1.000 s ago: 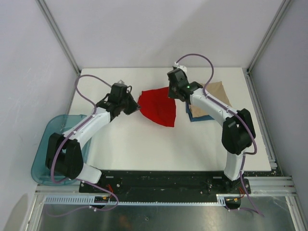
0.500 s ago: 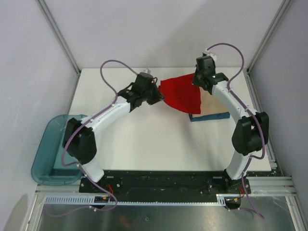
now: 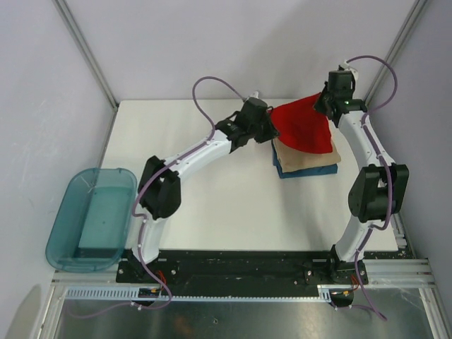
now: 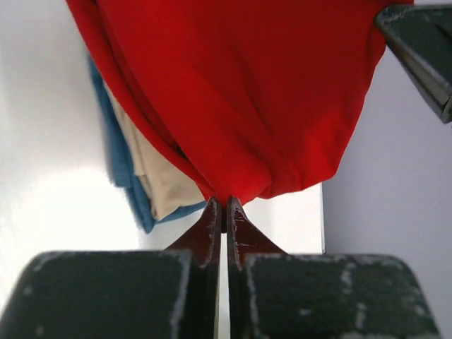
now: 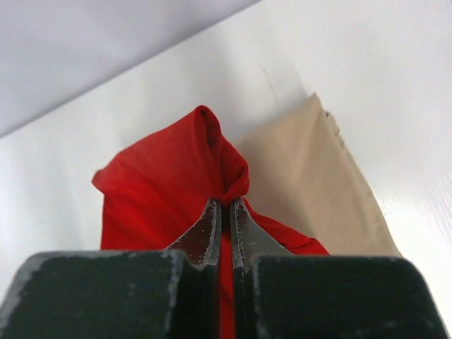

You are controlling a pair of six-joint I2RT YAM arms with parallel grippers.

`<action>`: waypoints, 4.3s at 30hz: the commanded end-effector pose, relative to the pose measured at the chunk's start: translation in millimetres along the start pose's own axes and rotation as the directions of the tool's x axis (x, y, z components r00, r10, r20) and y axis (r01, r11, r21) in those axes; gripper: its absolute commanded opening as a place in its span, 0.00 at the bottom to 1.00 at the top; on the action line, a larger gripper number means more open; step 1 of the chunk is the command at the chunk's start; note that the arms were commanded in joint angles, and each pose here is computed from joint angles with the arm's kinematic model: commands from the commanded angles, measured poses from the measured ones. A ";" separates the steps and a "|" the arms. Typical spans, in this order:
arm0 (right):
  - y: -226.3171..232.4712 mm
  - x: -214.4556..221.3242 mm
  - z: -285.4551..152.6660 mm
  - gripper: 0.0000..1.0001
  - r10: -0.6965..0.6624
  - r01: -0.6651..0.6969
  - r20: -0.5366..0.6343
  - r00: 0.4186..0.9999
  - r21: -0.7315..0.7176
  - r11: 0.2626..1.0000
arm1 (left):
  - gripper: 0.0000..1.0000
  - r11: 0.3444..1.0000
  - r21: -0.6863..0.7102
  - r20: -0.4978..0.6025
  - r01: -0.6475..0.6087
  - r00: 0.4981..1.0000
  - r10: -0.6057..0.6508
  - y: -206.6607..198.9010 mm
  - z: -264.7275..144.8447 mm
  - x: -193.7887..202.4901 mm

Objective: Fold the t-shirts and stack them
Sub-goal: Put the neatly folded tshirt into the corner of the board with both arms, then put the neatly folded tshirt into the corner of the board with the right arm

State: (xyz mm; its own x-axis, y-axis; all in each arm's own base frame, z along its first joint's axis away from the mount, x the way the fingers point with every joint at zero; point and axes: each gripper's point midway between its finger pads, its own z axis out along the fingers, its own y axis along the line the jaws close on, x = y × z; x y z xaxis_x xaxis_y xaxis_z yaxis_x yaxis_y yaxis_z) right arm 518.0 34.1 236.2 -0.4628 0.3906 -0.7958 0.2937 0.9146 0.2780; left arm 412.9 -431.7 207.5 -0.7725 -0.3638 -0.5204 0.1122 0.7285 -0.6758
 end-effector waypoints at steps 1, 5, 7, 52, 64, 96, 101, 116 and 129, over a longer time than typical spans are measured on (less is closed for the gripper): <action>7.3 -45.3 9.9 0.00 0.050 -0.043 0.097 0.994 -0.072 0.996 | 0.00 0.997 0.076 0.032 0.006 0.999 -0.008 -36.6 11.9 -7.4; -3.5 -47.4 25.8 0.00 0.080 -0.074 0.086 0.993 -0.072 0.995 | 0.00 0.995 0.095 0.005 0.006 1.000 -0.006 -42.6 27.3 2.4; -3.6 -44.4 31.4 0.00 0.084 -0.078 0.076 0.994 -0.077 0.994 | 0.00 0.995 0.095 -0.008 0.007 1.000 -0.006 -41.3 33.0 7.6; -91.2 -41.3 96.9 0.58 0.093 -0.095 0.020 0.995 0.149 0.984 | 0.00 0.998 -0.067 -0.261 0.009 0.965 -0.026 38.8 61.8 118.0; -56.6 34.0 18.3 0.50 0.200 -0.201 -0.143 0.969 0.009 0.980 | 0.12 0.999 -0.048 -0.267 0.006 0.963 -0.019 33.4 62.7 117.5; -28.4 149.8 -77.6 0.52 0.066 -0.058 -0.262 0.963 0.038 0.998 | 0.44 0.999 -0.013 -0.162 -0.032 0.986 0.030 41.1 -15.1 44.6; -0.7 199.4 -82.9 0.55 0.097 -0.089 -0.284 0.954 0.040 0.995 | 0.45 0.998 -0.060 -0.133 -0.012 0.991 0.004 75.4 -53.1 29.3; 5.0 276.5 -32.5 0.56 0.193 -0.164 -0.212 0.958 0.148 0.975 | 0.46 0.996 -0.083 -0.074 0.011 0.997 -0.017 127.4 -121.9 6.0; -10.9 253.0 11.0 0.54 0.250 -0.213 -0.106 0.962 0.272 0.938 | 0.45 0.997 -0.079 -0.086 0.028 0.996 -0.035 136.4 -122.6 0.6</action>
State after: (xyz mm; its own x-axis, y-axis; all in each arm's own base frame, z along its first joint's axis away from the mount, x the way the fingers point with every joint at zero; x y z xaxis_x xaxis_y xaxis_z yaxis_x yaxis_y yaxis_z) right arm 384.6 141.8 28.0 -0.5367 0.5850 -0.6081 0.5277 0.7950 0.2991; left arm 350.0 -264.5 162.0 -0.8392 -0.3500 -0.4163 -0.0120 0.7771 -0.6292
